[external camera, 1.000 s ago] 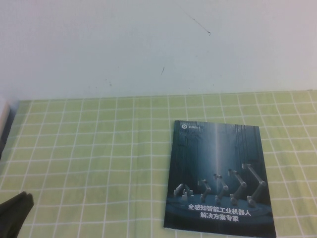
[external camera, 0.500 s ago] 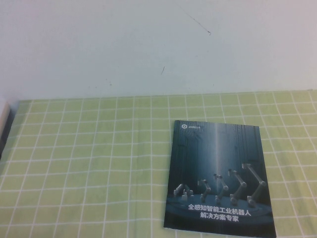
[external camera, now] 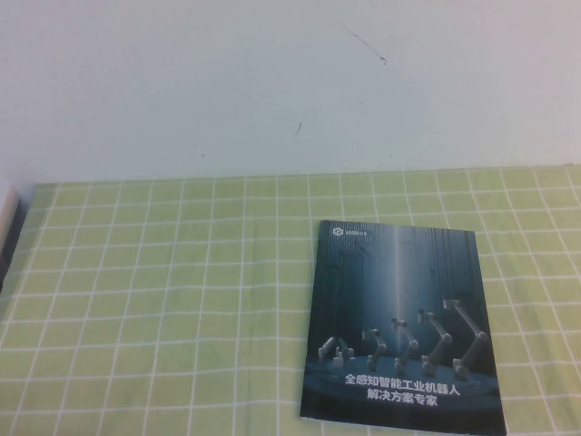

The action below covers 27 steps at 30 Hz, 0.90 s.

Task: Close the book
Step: 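Close the open booklet and leave it lying on the table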

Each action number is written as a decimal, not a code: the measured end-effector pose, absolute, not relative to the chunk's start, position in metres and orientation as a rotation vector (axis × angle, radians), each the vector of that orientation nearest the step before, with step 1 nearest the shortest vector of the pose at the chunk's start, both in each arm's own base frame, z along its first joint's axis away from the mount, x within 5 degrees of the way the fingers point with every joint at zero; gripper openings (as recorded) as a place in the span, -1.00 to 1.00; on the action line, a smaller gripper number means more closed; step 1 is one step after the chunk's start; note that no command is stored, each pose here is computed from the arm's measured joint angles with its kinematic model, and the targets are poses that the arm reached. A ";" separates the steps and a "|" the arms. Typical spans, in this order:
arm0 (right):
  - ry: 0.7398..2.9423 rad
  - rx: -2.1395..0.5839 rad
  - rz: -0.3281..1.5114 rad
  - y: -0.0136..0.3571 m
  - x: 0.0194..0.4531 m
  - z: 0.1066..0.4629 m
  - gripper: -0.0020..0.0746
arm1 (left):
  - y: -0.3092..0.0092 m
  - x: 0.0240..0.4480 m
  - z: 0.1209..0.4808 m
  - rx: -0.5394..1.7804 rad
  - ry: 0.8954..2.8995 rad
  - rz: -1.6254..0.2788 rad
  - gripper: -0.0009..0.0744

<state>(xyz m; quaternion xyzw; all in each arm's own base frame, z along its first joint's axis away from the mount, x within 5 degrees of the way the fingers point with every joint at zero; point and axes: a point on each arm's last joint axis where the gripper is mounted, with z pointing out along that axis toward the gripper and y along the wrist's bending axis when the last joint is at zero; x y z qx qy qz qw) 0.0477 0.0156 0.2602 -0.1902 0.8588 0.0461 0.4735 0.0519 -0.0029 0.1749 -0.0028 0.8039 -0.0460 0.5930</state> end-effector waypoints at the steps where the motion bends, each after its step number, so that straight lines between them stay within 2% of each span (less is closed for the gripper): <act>1: 2.101 -0.465 0.113 0.016 0.048 0.260 -0.96 | -0.003 0.052 0.175 0.022 1.866 -0.091 -0.98; 10: 2.101 -0.465 0.113 0.016 0.048 0.260 -0.96 | -0.006 0.052 0.175 0.136 1.857 -0.046 -0.98; 27: 2.101 -0.465 0.113 0.016 0.048 0.260 -0.96 | -0.008 0.052 0.177 0.054 1.841 -0.138 -0.98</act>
